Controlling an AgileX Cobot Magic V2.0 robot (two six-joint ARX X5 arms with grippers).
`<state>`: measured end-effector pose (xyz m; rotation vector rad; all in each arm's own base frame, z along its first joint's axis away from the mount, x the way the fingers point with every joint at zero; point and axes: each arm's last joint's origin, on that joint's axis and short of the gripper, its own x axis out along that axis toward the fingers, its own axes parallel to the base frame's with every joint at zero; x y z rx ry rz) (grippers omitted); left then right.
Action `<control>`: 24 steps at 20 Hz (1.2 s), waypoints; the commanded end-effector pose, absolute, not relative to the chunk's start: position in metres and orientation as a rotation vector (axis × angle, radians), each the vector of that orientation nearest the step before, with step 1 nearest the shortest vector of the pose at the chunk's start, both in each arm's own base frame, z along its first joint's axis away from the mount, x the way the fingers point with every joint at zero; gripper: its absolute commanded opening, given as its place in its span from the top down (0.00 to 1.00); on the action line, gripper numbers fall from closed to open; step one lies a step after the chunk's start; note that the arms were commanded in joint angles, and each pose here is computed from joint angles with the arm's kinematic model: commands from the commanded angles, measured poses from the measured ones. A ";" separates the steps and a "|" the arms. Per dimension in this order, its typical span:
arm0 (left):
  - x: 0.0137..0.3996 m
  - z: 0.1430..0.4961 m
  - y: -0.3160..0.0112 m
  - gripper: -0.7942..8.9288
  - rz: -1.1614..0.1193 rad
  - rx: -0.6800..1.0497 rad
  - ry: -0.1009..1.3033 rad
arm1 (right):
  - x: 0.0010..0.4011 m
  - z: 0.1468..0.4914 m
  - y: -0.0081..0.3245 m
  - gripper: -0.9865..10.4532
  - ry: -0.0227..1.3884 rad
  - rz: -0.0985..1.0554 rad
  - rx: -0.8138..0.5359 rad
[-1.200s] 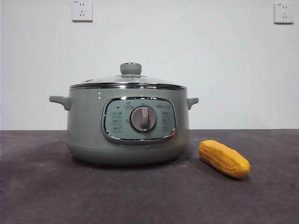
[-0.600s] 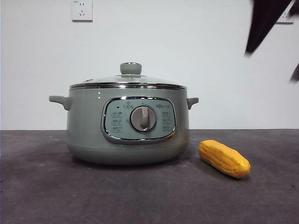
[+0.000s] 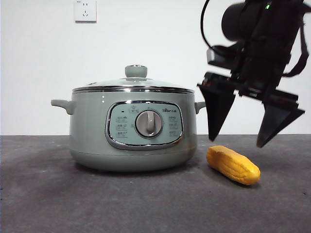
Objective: Pick up the corn,open the lid,put the corn in the pot,close the lid
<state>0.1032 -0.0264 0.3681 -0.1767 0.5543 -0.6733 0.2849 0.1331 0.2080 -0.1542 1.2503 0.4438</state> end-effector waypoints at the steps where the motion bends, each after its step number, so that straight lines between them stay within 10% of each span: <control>1: 0.103 0.369 -0.027 0.33 -0.684 -0.167 0.544 | 0.289 0.196 0.135 0.51 1.283 0.417 -0.156; 16: 0.108 0.368 -0.027 0.33 -0.683 -0.171 0.559 | 0.294 0.182 0.137 0.93 1.310 0.422 -0.172; 24: 0.132 0.375 -0.034 0.34 -0.719 -0.138 0.459 | 0.273 0.229 0.126 0.92 1.210 0.446 -0.189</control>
